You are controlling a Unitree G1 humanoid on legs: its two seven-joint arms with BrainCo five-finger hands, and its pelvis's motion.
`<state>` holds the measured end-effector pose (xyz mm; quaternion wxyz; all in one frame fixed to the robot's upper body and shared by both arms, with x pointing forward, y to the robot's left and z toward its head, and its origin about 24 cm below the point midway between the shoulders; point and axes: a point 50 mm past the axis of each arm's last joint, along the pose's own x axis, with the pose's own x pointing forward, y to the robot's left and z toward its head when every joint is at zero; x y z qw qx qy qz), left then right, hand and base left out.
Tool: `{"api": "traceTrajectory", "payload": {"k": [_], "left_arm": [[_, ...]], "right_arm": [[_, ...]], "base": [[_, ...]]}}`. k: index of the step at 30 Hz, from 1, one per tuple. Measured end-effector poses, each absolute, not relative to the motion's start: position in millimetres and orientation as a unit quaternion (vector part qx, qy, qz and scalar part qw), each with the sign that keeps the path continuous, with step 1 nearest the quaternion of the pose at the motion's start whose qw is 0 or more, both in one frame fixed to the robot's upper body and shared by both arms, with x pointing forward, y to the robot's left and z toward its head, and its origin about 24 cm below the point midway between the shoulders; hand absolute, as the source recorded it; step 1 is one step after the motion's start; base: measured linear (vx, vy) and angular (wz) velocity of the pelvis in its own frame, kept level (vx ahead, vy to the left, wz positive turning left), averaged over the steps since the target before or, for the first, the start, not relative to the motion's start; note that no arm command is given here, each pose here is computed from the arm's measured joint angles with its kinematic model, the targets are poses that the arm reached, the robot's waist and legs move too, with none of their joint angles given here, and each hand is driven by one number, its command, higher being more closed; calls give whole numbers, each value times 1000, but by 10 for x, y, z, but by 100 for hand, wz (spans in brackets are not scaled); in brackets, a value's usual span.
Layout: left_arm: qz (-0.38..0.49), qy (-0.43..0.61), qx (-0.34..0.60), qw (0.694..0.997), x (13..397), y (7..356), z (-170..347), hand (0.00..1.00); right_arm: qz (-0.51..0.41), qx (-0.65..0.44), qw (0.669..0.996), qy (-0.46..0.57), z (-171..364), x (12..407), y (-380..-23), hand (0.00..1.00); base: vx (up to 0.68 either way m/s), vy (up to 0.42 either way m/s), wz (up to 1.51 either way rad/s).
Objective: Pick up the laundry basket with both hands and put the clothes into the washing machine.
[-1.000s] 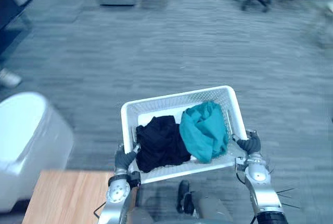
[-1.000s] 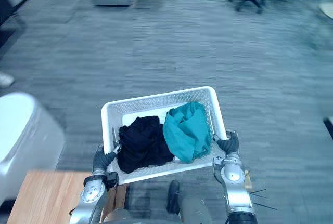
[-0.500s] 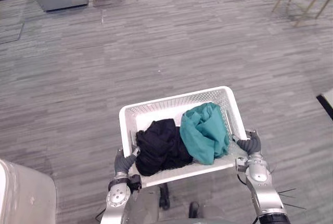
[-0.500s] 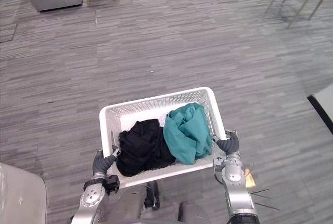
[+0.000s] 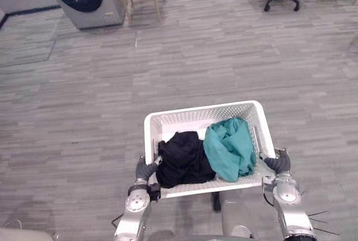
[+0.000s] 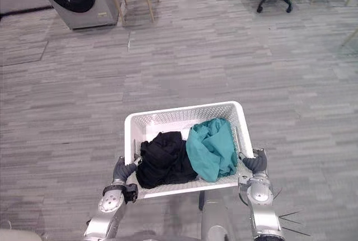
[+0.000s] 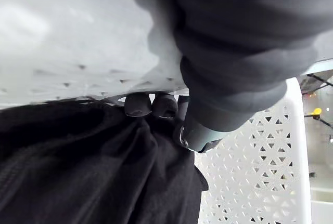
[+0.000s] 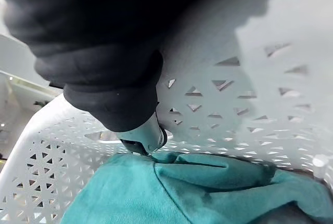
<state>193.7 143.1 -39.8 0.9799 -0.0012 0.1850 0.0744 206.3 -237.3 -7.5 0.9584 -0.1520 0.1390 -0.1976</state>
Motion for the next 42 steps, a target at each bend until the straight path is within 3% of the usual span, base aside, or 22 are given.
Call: {"api": "traceTrajectory", "payload": {"k": [7, 13, 22, 27, 31, 42], "left_arm": [[69, 155, -14, 985, 1931, 1455, -282, 100], [81, 157, -1, 984, 1914, 1505, -247, 100], [78, 187, 26, 979, 1805, 1597, -353, 100], [60, 172, 38, 983, 1953, 1562, -314, 100], [43, 184, 13, 982, 2006, 1326, -373, 100], [45, 161, 8, 986, 1909, 1391, -284, 100]], "right_arm": [[-203, -141, 963, 110, 58, 2022, -2363, 100], [-191, -128, 964, 136, -77, 2183, -2312, 100], [-184, -126, 959, 174, -266, 2059, -2220, 100], [-192, -130, 959, 161, -201, 2052, -2270, 100], [-219, -145, 950, 170, -182, 1968, -2469, 100], [-224, -130, 956, 136, -34, 1916, -2406, 100]], "base": [[624, -9, 24], [751, 276, -15], [745, 198, 13], [729, -56, 51], [839, -187, 44], [587, -63, -7]]}}
